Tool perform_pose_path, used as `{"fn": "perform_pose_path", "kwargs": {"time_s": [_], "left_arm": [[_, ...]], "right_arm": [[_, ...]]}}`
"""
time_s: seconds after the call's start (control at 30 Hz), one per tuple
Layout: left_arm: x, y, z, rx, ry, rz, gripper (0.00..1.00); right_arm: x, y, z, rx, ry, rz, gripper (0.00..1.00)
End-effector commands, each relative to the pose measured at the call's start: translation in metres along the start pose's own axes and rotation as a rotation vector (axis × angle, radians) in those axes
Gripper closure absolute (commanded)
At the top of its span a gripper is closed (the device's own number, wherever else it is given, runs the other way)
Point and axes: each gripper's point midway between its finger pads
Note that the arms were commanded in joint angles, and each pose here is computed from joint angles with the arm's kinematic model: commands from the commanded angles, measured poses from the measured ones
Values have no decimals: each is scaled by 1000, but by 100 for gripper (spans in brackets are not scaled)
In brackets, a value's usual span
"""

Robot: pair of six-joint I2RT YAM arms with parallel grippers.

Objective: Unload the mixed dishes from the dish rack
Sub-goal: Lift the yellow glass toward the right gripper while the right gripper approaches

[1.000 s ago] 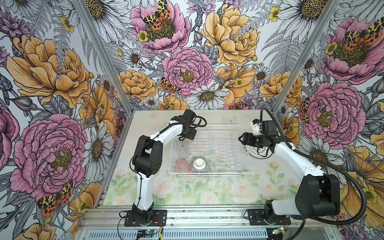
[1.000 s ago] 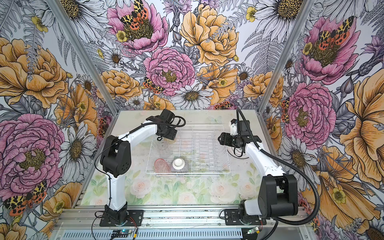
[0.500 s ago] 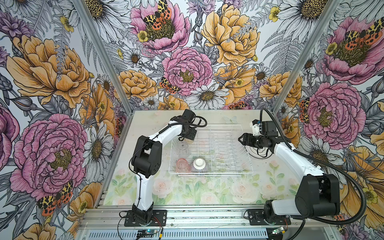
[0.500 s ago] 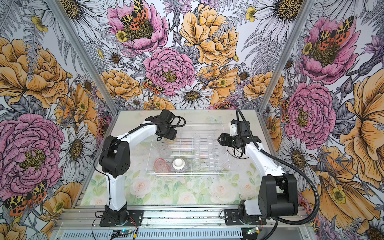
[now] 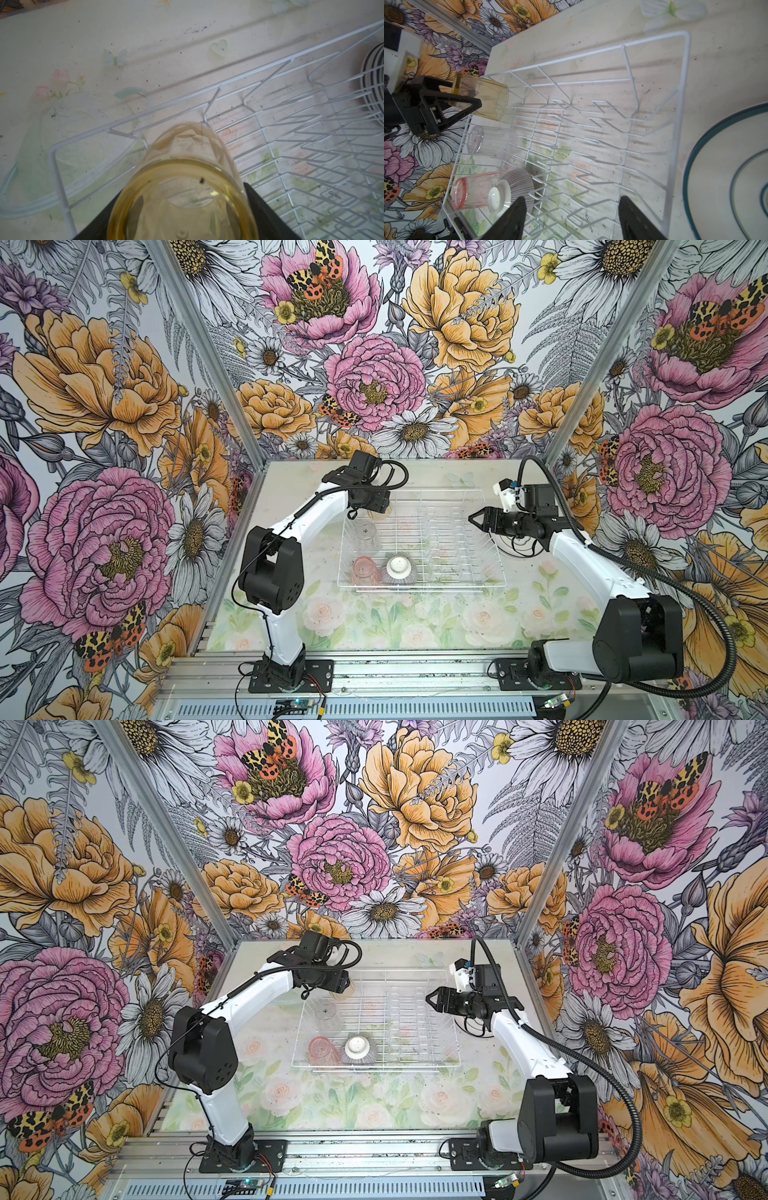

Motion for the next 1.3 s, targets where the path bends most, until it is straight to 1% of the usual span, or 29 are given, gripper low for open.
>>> {"fn": "perform_pose_path", "kwargs": {"time_s": [0.0, 0.07, 0.13, 0.23, 0.3, 0.43, 0.57, 0.87, 1.27], "left_arm": [[-19, 31, 27, -131, 19, -118, 59], [-27, 41, 30, -159, 27, -160, 60], [-38, 52, 32, -187, 29, -204, 61], [-54, 69, 37, -247, 29, -272, 61], [-67, 80, 40, -290, 30, -335, 60], [-88, 100, 46, -351, 53, -477, 61], [-106, 114, 50, -391, 63, -592, 61], [-122, 136, 59, -463, 90, -744, 60], [-140, 149, 62, -492, 86, -840, 60]], "right_arm": [[38, 7, 2, -24, 45, 189, 29], [52, 11, 2, -37, 50, 275, 31], [69, 14, 2, -55, 28, 381, 32], [98, 26, 12, -127, 1, 598, 35], [115, 35, 17, -157, -6, 716, 37], [146, 45, 15, -150, 15, 892, 40], [161, 35, 12, -116, 21, 943, 47], [177, 32, 9, -104, 41, 975, 48], [182, 37, 14, -129, 53, 984, 49]]}}
Point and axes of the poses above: each gripper's point midway between its finger pads, its own y axis back along the fingers, its own x axis along the line the jaws close on, z = x × y, and after that the axes turned 5 degrees about -y, right-handed
